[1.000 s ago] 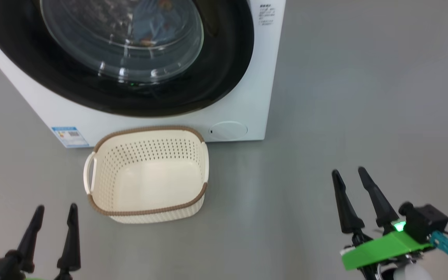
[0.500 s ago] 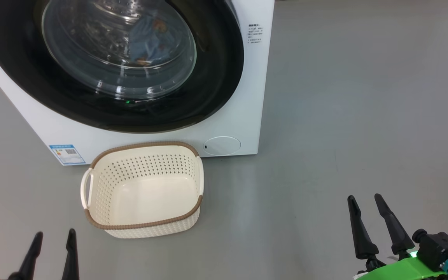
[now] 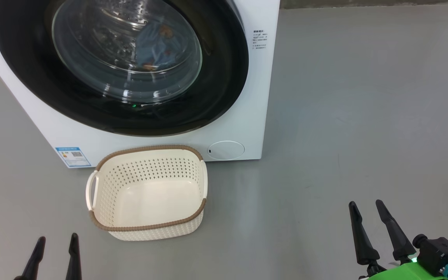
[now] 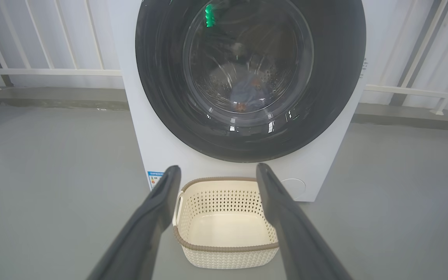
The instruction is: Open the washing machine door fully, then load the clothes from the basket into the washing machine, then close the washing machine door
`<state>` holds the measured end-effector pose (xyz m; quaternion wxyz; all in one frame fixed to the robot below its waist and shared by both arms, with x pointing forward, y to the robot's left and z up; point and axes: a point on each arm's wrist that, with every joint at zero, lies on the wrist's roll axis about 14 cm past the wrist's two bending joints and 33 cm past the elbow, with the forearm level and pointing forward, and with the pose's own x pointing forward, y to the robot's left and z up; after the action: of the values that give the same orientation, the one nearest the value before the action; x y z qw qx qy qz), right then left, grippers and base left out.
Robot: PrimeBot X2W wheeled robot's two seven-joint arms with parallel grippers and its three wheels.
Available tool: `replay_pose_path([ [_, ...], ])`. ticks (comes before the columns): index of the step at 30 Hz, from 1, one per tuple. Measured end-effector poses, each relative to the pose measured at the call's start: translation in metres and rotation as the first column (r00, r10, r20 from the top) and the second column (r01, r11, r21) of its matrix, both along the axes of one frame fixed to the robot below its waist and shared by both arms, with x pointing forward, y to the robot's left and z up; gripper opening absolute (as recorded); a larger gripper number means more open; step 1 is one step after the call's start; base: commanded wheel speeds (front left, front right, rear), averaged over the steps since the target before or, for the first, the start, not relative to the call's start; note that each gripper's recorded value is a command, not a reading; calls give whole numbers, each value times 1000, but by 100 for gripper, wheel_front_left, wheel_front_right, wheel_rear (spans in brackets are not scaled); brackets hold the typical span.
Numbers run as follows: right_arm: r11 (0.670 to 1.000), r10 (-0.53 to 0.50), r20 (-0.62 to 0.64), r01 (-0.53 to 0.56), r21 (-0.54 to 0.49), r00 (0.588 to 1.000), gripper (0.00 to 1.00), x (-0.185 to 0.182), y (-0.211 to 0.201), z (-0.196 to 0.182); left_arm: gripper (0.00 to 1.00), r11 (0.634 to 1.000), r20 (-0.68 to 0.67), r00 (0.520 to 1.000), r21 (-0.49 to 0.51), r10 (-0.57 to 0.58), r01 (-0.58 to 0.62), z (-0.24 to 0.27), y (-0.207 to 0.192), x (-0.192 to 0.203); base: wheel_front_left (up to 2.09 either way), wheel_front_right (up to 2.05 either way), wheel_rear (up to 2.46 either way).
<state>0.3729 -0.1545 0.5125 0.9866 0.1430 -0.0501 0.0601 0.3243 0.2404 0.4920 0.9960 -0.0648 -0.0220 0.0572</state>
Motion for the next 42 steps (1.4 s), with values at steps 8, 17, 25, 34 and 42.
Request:
replay_pose_path([
  [8, 1000, 9, -11, -9, 0, 1000, 100, 1, 3, -3, 100, 1000, -8, 1000, 4, 13, -13, -2, 3, -5, 0, 0, 0],
  [17, 1000, 20, -16, -20, 0, 1000, 100, 3, 7, -5, 100, 1000, -2, 1000, 5, 22, -22, 0, 5, -7, 0, 0, 0],
  [25, 1000, 25, -19, -25, 0, 1000, 100, 2, 8, -6, 100, 1000, 0, 1000, 5, 17, -17, 0, 4, -7, 0, 0, 0],
  [34, 1000, 19, -114, -19, 3, 993, 0, -7, 7, -36, 0, 998, -76, 997, -57, -6, 2, -26, -14, -12, 0, 0, 0],
  [42, 997, 6, -135, 5, 77, 991, 0, -8, 2, -38, 0, 990, -83, 997, -142, 2, -14, -29, -14, -11, 0, 0, 0],
])
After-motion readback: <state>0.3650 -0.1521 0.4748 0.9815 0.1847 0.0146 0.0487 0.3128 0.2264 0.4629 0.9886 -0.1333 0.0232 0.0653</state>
